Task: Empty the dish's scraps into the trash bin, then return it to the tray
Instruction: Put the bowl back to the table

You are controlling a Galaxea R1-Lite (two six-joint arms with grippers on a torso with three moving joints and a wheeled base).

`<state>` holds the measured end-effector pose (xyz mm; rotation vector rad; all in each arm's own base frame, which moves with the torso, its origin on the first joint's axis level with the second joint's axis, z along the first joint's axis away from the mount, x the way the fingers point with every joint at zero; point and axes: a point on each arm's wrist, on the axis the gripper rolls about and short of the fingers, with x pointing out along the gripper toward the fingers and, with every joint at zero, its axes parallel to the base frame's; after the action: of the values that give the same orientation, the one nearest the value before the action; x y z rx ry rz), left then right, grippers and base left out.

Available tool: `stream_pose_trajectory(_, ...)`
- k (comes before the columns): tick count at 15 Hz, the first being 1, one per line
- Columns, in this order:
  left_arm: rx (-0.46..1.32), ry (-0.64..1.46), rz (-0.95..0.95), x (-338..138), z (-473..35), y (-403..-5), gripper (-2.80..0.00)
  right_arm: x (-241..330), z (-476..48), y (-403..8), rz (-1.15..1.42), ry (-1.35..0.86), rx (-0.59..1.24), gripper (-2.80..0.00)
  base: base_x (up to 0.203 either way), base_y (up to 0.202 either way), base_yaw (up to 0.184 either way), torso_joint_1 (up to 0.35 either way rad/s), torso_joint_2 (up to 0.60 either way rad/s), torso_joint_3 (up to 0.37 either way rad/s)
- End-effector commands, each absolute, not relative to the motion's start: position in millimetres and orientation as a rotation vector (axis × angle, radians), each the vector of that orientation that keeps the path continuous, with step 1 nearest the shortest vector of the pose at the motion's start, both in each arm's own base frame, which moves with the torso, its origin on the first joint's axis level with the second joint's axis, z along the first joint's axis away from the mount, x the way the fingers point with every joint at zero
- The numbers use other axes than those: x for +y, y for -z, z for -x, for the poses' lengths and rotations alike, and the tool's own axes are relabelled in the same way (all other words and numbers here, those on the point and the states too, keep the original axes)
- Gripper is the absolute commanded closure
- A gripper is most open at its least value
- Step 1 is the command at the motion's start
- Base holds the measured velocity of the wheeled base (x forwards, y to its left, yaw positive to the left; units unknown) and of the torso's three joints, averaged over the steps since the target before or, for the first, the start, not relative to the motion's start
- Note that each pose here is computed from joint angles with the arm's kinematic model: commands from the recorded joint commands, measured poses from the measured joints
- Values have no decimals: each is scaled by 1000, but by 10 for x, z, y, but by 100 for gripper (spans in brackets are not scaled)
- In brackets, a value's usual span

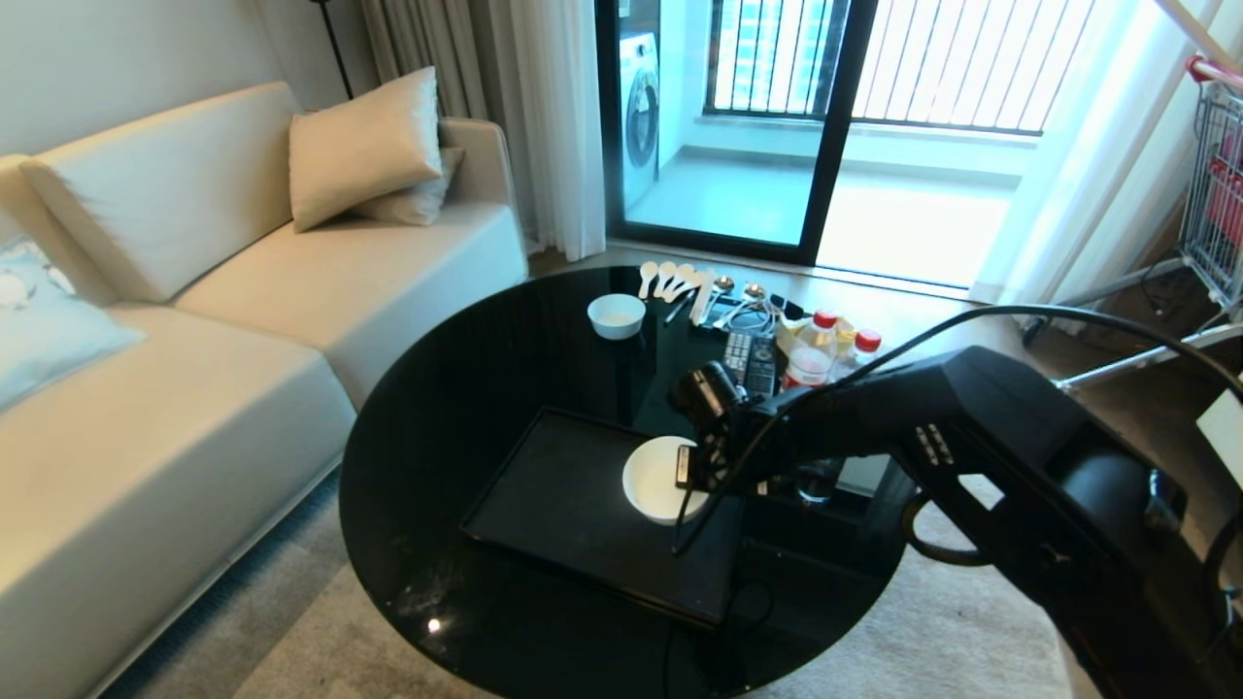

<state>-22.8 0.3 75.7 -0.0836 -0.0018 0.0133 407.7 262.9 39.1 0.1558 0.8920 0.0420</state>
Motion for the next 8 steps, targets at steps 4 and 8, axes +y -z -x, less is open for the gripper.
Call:
stream_pose_trajectory(4,-2,-14,84,3,228,-756,0,2634,-4102,-267,-149,-31,908,0,0,0,0,0,0,0)
stream_pose_trajectory(8,-2,-14,84,3,228,-756,0,2599,-4133,-175,-145,-17,921,0,0,0,0,0,0,0)
